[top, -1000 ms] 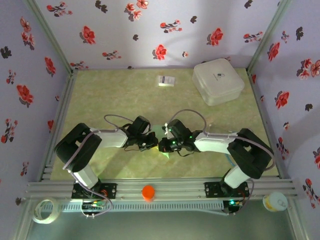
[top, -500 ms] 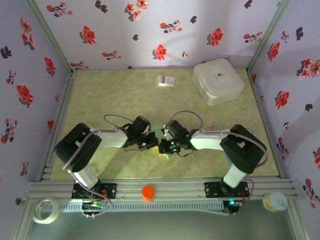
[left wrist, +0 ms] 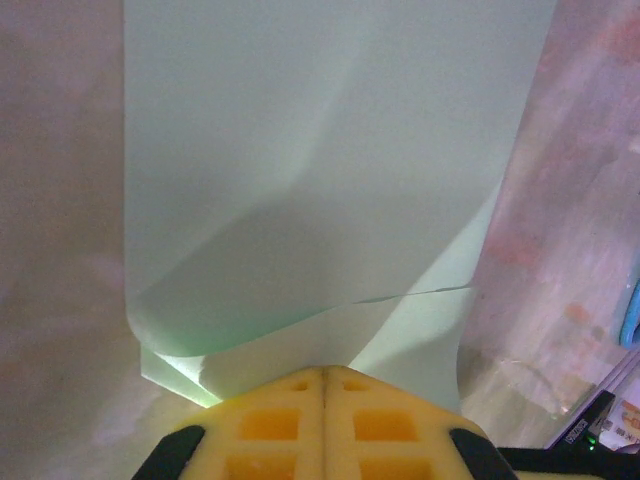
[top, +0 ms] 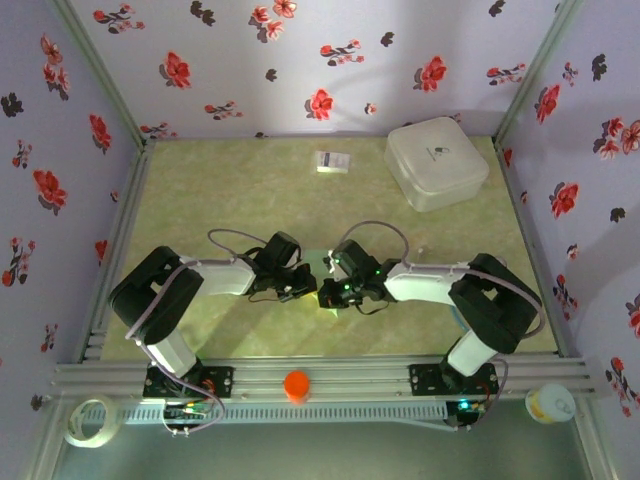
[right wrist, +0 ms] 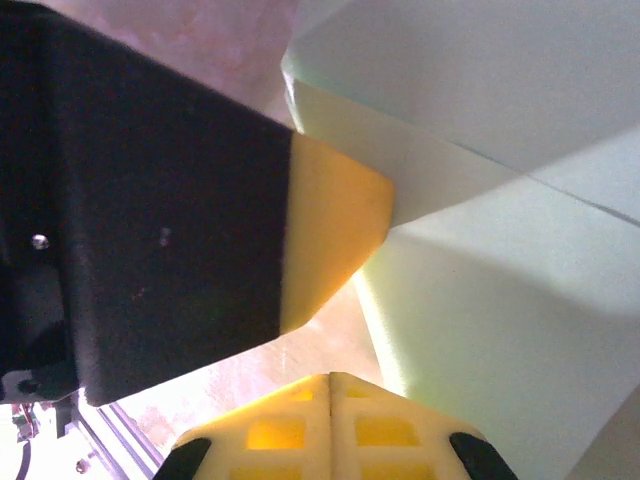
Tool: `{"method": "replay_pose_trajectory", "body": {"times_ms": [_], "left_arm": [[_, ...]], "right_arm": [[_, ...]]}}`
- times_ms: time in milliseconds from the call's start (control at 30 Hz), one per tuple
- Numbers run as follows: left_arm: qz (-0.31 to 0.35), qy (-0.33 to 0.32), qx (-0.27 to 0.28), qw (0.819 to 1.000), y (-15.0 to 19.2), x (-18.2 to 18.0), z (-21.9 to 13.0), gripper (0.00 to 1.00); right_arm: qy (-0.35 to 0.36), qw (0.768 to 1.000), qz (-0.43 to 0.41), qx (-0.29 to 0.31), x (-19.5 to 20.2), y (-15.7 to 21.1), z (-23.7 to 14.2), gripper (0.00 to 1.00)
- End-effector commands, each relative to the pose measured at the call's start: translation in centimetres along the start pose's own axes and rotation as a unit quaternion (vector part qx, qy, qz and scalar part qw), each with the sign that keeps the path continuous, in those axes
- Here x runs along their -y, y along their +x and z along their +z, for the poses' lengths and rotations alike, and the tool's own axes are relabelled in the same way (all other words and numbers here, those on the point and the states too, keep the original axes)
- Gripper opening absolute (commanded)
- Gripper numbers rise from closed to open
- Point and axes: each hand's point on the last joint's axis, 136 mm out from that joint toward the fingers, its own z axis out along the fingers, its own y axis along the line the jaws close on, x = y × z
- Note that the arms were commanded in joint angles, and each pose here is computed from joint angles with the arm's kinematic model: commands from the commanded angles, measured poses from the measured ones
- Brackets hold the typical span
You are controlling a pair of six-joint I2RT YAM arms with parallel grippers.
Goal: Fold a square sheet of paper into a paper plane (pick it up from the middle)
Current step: Third fold the triangle at the center of the table.
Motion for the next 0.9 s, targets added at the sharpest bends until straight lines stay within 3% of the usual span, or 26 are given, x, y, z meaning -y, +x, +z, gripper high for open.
{"method": "replay_pose_trajectory", "body": {"times_ms": [0, 300, 867], "left_arm": [[-0.006, -0.043, -0.014, 0.999, 1.1, -2.6, 0.3, 0.0], [-0.007, -0.044, -0.015, 0.999, 1.1, -2.7, 0.3, 0.0], [-0.014, -0.051, -0.015, 0.998, 1.1, -3.6, 0.3, 0.0]], "right_arm": [[-0.012, 1.0, -0.015, -0.007, -1.2, -0.1, 0.0, 0.06], [0.032, 0.999, 0.009, -0.024, 1.9, 1.2, 1.4, 0.07], [-0.008, 0.999, 0.03, -0.025, 2.3, 3.1, 0.7, 0.1]]}}
